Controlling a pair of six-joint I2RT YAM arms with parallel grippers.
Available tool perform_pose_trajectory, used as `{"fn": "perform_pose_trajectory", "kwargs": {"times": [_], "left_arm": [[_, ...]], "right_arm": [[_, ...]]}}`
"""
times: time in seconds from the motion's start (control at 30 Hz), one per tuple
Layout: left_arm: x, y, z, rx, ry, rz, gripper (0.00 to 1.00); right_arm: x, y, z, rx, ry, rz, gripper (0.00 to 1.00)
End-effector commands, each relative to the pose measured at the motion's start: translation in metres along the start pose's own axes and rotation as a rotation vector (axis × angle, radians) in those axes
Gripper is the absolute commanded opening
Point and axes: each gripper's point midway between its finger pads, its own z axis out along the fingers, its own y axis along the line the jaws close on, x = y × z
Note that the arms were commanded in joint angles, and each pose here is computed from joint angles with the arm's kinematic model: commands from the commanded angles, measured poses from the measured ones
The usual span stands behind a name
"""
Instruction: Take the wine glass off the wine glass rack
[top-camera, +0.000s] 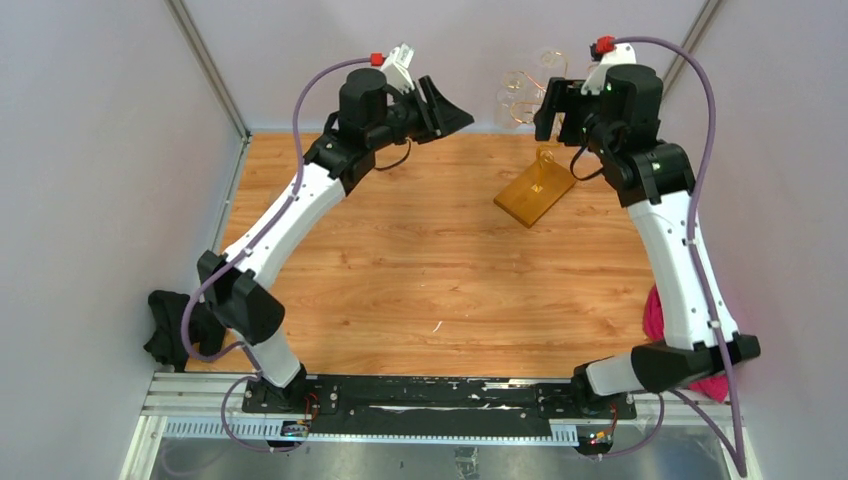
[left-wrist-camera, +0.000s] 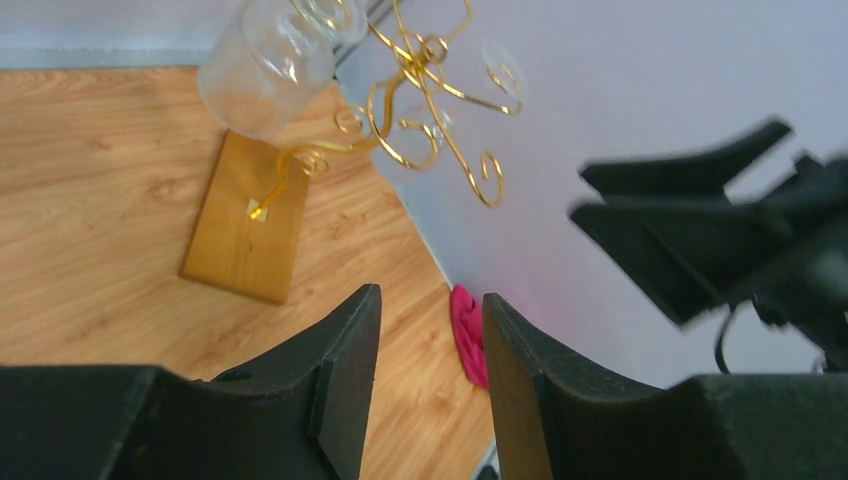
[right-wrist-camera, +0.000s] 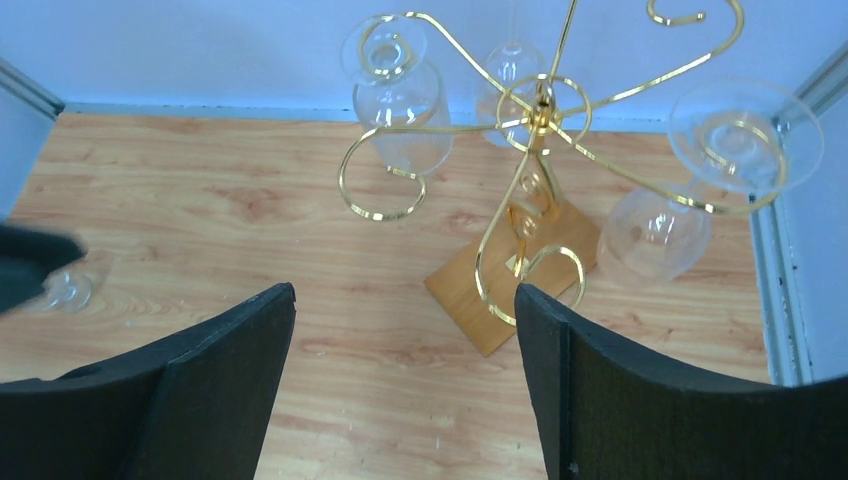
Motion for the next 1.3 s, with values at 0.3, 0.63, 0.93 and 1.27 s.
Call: {"fn": "perform_pose_trajectory", "kwargs": {"times": [0.3,0.63,0.93,1.27], "left_arm": [[0.039,0.006,-0.068,-0.099,-0.005,0.123,0.47],[0.045,0.015,-0.083,-0.144,0.009,0.157,0.47],[0.050,0.027,-0.085,-0.189,0.026,0.187,0.47],[0.052,0.032,-0.085,-0.201,0.033,0.205,0.46]], "right_arm": [[-0.017,-0.047,0.083,0.135,-0.001,-0.053,0.81],[-0.021,-0.064,0.118,0.133,-0.005,-0.039,0.81],[-0.017,-0.064,0.152,0.058,0.006,0.009,0.74],[-0.011,-0.071,0.170,0.067,0.021,0.017,0.65]]}}
